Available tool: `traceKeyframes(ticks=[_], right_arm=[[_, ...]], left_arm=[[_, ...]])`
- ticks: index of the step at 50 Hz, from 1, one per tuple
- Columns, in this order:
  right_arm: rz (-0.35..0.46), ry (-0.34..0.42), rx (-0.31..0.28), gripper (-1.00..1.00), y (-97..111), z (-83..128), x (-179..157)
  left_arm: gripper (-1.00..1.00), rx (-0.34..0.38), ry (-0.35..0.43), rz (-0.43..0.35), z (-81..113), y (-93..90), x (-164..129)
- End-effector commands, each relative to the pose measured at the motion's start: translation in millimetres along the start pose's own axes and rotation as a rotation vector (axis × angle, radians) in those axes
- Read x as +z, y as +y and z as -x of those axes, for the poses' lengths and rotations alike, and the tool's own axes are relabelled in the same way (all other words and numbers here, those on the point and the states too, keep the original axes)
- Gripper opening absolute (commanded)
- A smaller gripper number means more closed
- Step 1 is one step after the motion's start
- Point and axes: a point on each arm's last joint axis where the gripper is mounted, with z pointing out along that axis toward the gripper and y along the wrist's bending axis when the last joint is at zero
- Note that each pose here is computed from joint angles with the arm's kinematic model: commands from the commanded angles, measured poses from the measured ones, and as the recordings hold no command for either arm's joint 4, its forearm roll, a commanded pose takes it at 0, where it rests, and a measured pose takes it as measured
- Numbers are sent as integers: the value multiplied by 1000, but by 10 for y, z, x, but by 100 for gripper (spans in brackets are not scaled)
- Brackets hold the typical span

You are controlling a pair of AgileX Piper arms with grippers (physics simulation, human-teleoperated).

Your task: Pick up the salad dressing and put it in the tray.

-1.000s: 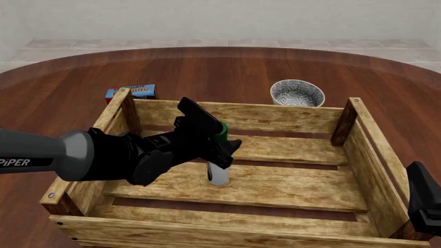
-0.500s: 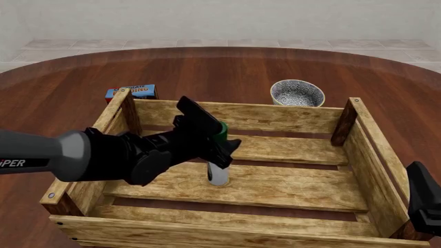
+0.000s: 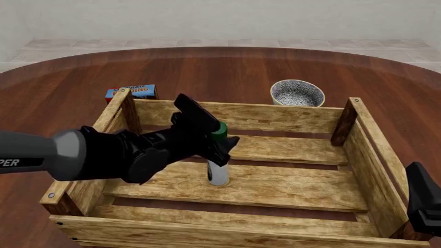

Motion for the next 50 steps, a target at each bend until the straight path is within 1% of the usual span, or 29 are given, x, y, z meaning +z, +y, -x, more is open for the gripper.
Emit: traceKeyframes(ticks=[1,21,50], right_arm=[[1,0,0,100,1,4,0],[1,1,-1,100,0,-4,0],[3,3,-2,100,2,5,-1]], left_arm=[[100,1,-6,5,24,19,-19],[100,7,-16,8,79,33,-55],[100,16,-39,9,236,48,-149]])
